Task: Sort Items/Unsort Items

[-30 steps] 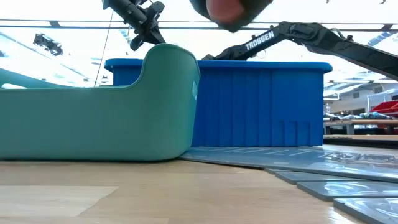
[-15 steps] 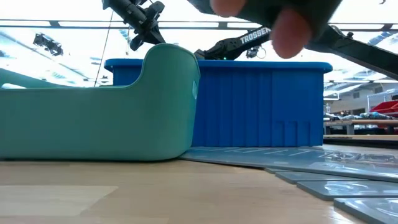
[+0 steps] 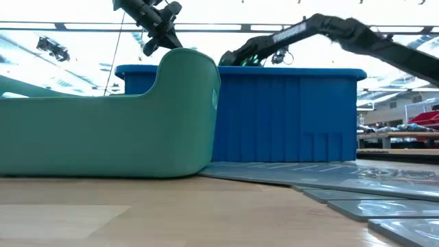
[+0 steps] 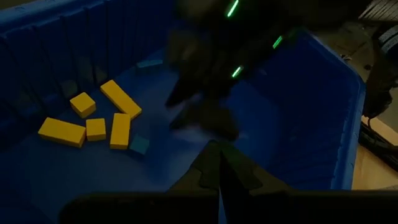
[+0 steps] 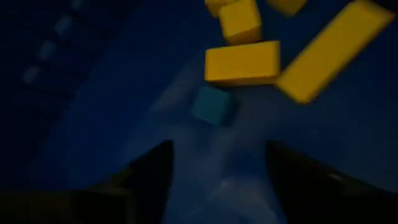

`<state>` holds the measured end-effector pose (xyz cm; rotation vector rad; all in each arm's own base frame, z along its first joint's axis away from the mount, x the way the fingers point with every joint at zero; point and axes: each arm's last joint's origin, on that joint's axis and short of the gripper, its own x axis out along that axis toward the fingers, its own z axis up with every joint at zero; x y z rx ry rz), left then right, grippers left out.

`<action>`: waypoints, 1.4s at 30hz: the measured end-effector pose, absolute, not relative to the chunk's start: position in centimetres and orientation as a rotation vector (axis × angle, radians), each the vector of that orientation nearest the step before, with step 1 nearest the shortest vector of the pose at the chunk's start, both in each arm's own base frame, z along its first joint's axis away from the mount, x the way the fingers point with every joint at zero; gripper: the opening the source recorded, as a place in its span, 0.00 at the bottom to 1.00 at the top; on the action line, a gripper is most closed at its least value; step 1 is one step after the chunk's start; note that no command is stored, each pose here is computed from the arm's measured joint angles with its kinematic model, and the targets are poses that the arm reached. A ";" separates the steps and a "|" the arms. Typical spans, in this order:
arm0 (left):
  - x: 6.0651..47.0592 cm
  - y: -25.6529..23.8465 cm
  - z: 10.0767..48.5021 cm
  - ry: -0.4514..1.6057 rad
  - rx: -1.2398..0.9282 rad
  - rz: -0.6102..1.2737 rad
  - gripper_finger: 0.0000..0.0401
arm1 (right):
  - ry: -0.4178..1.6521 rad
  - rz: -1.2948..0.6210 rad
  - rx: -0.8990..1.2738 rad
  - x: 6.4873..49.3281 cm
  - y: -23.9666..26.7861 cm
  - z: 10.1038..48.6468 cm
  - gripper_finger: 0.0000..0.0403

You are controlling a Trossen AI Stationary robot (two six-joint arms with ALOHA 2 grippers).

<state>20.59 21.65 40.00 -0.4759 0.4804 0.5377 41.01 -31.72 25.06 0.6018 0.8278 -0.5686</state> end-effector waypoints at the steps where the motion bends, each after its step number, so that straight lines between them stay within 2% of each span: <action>1: 20.7 21.7 40.0 0.481 -0.475 0.536 0.01 | 0.825 -0.562 0.591 40.2 -31.6 26.3 0.57; 7: 22.1 22.0 39.0 0.521 -0.391 0.481 0.01 | 0.698 -0.511 0.507 34.2 -30.2 36.5 0.10; 9: 22.9 22.5 38.3 0.532 -0.415 0.476 0.01 | 0.663 -0.517 0.488 32.0 -29.6 39.2 0.04; 13: 25.0 24.1 35.4 0.555 -0.633 0.524 0.01 | 0.538 -0.568 0.436 26.9 -27.4 45.1 0.07; 16: 26.6 25.2 33.0 0.593 -0.744 0.550 0.01 | 0.480 -0.603 0.408 23.9 -25.8 47.9 0.06; 22: 30.1 26.4 30.3 0.570 -0.656 0.492 0.01 | 0.409 -0.664 0.320 20.1 -23.6 51.0 0.01; 26: 31.4 27.7 28.2 0.597 -0.812 0.543 0.02 | 0.421 -0.687 0.323 19.2 -23.6 51.2 0.02; 30: 32.2 28.5 26.9 0.647 -0.829 0.623 0.09 | 0.455 -0.682 0.339 18.9 -23.7 50.8 0.02; 37: 32.1 29.0 25.8 0.781 -0.679 0.780 0.27 | 0.513 -0.634 0.339 19.1 -23.8 50.1 0.01; 42: 32.5 29.2 24.9 0.871 -0.459 0.690 0.40 | 0.514 -0.597 0.317 19.2 -23.7 50.1 0.01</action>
